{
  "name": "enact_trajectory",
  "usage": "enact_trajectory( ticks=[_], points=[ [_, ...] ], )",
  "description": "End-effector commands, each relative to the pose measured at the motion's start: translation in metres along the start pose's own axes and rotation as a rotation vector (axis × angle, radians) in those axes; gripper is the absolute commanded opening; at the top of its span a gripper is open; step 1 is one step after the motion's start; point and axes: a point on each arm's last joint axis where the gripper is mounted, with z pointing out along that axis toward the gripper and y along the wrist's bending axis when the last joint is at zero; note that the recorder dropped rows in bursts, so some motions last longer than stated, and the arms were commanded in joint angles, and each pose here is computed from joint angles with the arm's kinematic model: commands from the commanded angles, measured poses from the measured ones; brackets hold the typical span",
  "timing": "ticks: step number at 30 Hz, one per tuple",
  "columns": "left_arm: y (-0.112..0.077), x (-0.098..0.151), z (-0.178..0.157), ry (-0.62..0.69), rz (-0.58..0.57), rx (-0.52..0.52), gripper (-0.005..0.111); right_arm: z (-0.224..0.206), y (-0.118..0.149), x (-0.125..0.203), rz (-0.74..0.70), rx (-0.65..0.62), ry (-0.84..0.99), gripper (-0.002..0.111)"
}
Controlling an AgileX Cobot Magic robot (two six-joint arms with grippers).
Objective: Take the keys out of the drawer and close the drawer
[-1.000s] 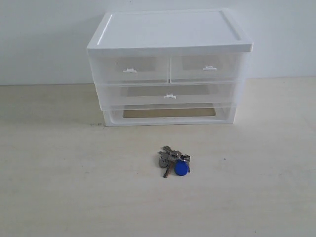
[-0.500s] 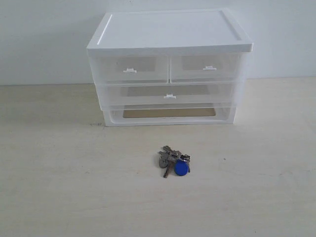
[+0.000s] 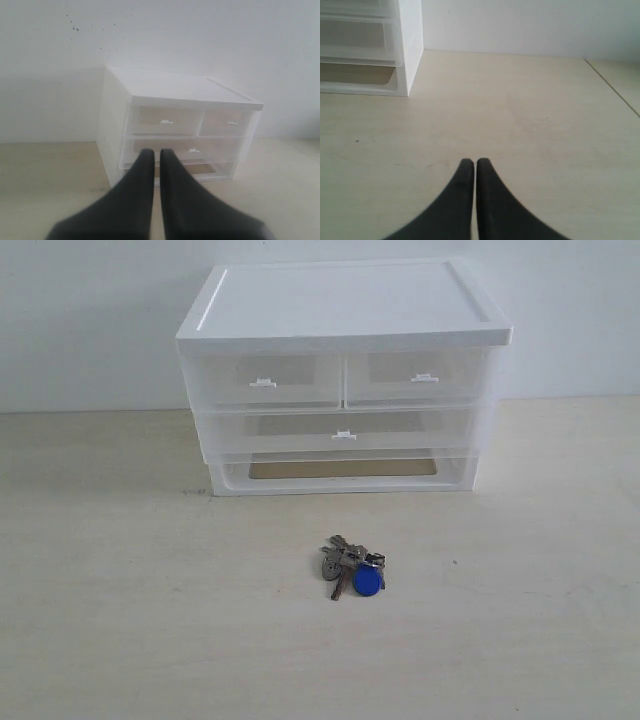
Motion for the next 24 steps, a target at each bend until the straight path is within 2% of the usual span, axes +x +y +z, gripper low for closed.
enact_trajectory(
  ticks=[1,11,19,24],
  points=[
    [0.000,0.001,0.000,0.005,-0.010,0.000,0.004,0.000,0.000,-0.001,-0.005,0.003,-0.010,0.000],
    [0.001,0.001,0.000,-0.002,-0.009,-0.035,0.004,0.000,0.000,-0.001,-0.005,0.003,-0.010,0.000],
    [-0.002,0.007,0.002,0.016,0.171,-0.045,0.004,0.000,0.000,-0.001,-0.005,0.003,-0.010,0.000],
    [0.008,0.028,0.012,-0.001,0.205,-0.156,0.004,0.000,0.000,-0.001,-0.005,0.003,-0.010,0.000]
  ],
)
